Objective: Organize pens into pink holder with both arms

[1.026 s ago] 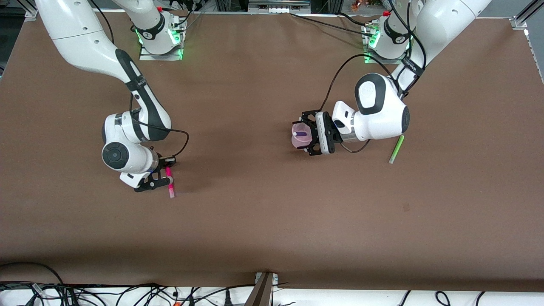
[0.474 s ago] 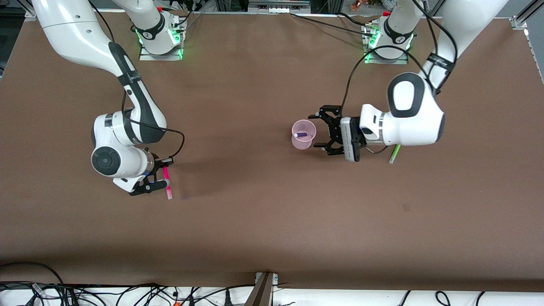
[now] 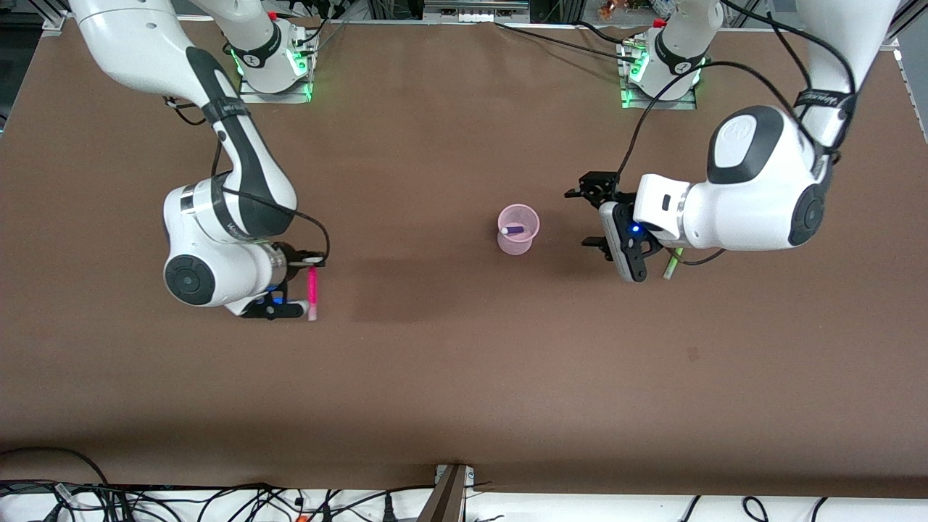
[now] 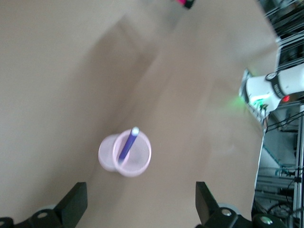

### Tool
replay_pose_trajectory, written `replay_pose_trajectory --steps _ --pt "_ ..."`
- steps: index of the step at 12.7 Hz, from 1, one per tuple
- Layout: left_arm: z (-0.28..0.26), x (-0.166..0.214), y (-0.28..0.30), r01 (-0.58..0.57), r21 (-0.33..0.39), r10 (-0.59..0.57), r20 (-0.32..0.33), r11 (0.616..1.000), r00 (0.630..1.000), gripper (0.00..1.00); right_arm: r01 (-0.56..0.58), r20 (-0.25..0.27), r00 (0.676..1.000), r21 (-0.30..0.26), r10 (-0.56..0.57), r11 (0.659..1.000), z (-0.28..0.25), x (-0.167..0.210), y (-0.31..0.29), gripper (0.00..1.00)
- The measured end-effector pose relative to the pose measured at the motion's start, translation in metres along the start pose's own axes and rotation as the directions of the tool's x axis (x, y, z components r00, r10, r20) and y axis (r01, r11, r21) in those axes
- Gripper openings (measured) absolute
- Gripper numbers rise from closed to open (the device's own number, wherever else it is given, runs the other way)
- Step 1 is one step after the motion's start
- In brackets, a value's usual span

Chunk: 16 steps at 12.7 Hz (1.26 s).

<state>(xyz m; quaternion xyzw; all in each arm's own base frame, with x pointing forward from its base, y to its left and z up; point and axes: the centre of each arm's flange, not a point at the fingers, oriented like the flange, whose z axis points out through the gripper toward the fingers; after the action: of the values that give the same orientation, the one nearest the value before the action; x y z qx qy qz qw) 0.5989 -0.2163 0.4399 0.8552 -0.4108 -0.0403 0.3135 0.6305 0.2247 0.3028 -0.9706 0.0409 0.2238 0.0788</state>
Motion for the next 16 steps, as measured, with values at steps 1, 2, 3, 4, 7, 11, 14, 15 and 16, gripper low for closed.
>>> replay_pose_trajectory --steps 1,2,3,4,7,11,14,15,16 --pt "-0.013 -0.005 0.0 0.042 0.051 -0.045 0.056 0.998 0.997 1.0 -0.067 0.038 0.997 0.069 0.065 0.995 -0.001 -0.009 -0.022 0.17" --pt "-0.026 -0.012 -0.006 0.079 0.123 -0.092 0.104 0.989 0.99 1.0 -0.137 0.086 0.988 0.136 0.126 0.981 0.0 -0.017 -0.04 0.17" --pt "-0.043 -0.021 -0.018 0.105 0.21 -0.136 0.137 0.972 0.981 1.0 -0.207 0.142 0.973 0.191 0.182 0.959 0.003 -0.024 -0.057 0.17" --pt "-0.062 -0.032 -0.031 0.124 0.289 -0.172 0.15 0.949 0.973 1.0 -0.279 0.201 0.951 0.233 0.234 0.932 0.005 -0.03 -0.073 0.17" --pt "-0.12 -0.063 -0.063 0.158 0.461 -0.256 0.158 0.873 0.954 1.0 -0.466 0.388 0.859 0.324 0.333 0.823 0.009 -0.051 -0.123 0.17" --pt "-0.172 -0.07 -0.045 0.163 0.559 -0.314 0.185 0.813 0.931 1.0 -0.7 0.558 0.694 0.376 0.456 0.607 0.028 -0.077 -0.207 0.17" --pt "-0.214 -0.083 -0.026 0.215 0.585 -0.353 0.133 0.782 0.926 1.0 -0.831 0.663 0.547 0.358 0.51 0.426 0.055 -0.103 -0.264 0.17" --pt "-0.226 -0.092 -0.024 0.262 0.581 -0.385 0.097 0.77 0.918 1.0 -0.86 0.689 0.506 0.354 0.519 0.368 0.062 -0.114 -0.281 0.17" --pt "-0.237 -0.104 -0.021 0.331 0.563 -0.428 0.045 0.757 0.903 1.0 -0.881 0.706 0.471 0.35 0.528 0.318 0.069 -0.127 -0.296 0.17"
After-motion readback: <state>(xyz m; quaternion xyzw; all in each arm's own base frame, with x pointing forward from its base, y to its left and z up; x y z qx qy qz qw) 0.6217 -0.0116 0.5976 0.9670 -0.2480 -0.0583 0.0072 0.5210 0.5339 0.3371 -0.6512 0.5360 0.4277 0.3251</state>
